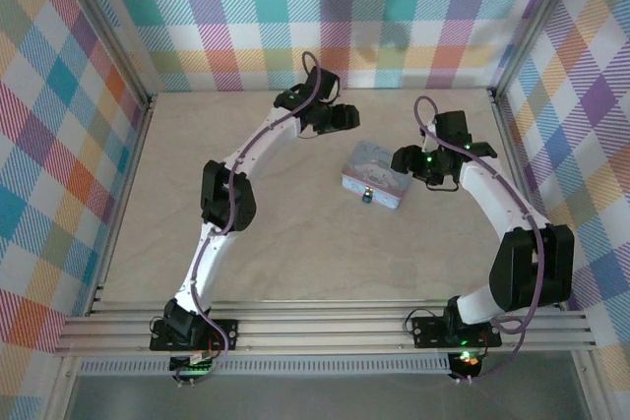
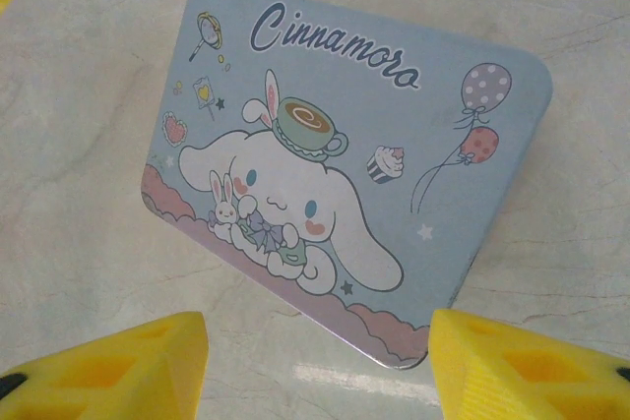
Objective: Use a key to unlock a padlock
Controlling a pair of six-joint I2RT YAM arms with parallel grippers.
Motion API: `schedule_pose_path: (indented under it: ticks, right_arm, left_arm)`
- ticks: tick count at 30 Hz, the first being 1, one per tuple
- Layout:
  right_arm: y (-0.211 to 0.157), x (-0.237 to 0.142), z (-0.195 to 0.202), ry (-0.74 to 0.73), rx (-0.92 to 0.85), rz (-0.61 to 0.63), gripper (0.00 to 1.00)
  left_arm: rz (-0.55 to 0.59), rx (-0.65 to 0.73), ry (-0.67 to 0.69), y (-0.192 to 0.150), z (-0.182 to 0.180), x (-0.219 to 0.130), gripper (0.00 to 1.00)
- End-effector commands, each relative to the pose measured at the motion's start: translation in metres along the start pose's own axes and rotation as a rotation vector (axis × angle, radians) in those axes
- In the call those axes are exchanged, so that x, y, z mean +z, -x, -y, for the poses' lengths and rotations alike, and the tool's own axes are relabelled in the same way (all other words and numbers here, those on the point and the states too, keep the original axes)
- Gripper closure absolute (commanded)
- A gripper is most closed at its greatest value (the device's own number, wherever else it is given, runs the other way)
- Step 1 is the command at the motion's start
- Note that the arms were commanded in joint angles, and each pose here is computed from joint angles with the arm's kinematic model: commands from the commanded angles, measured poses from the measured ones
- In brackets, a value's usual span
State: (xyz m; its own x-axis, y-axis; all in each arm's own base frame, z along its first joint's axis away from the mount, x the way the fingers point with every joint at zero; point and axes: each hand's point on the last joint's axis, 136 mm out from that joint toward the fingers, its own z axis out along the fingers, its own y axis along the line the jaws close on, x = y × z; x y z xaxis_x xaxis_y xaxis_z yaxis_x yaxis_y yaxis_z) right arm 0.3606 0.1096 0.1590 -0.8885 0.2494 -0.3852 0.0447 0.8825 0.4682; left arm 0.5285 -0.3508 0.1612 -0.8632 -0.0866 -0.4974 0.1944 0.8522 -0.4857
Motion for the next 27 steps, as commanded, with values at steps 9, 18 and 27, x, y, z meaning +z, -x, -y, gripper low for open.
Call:
schedule_pose_path:
  ticks: [9,18,27]
  right_arm:
    - [-0.004,0.005,0.008,-0.033,0.025,0.032,0.40]
    - [0.061,0.057,-0.033,-0.152,-0.108,0.066,0.43]
    - [0.145,0.156,-0.115,-0.182,-0.227,0.140,0.43]
  left_arm:
    - [0.131,-0.047,0.066,0.053,-0.102,0.062,0.53]
    - [0.144,-0.129,0.039,0.056,-0.129,0.078,0.56]
    - [0.096,-0.186,0.056,0.052,-0.141,0.051,0.57]
